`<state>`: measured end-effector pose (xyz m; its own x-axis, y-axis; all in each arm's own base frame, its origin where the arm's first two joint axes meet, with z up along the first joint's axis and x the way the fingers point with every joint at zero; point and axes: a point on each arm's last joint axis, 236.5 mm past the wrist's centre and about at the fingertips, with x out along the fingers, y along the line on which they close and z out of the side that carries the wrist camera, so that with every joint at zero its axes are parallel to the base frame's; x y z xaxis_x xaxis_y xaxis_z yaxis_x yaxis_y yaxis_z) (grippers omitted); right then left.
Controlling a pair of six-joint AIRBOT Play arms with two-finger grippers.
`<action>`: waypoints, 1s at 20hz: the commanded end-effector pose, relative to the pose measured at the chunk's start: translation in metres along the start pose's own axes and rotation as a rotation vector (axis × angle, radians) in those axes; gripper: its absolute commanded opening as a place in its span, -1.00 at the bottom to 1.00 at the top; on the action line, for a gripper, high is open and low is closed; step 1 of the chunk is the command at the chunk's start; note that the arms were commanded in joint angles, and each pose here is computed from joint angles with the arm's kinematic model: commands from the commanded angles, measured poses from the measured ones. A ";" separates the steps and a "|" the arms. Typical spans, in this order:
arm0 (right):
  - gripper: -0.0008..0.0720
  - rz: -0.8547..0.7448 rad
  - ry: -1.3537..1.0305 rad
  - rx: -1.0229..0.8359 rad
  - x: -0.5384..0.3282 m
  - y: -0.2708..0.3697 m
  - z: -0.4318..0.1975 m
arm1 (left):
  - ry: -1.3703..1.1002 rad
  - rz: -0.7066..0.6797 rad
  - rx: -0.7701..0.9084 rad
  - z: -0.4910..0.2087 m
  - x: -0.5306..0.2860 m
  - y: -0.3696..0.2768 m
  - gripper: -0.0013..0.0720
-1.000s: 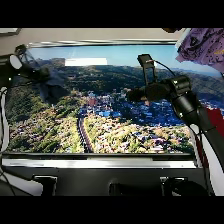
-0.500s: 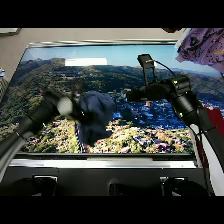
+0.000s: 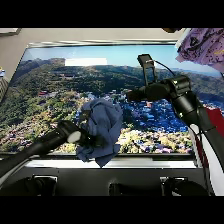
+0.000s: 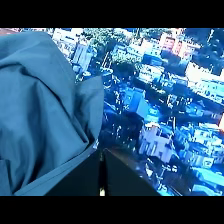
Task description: Fold the clothes and pants, and hang the long-sleeved shirts on hangers.
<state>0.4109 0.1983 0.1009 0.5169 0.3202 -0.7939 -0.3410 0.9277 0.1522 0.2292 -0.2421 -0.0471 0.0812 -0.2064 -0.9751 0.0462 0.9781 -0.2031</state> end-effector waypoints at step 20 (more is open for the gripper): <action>0.07 0.230 0.106 0.798 0.074 -0.098 -0.009 | -0.433 -0.019 -0.296 0.066 -0.173 0.134 0.87</action>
<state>0.4675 0.1236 0.0567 0.5149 0.3192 -0.7956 0.0553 0.9138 0.4024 0.2829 -0.0789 0.0979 0.4736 -0.1589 -0.8663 -0.2076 0.9358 -0.2851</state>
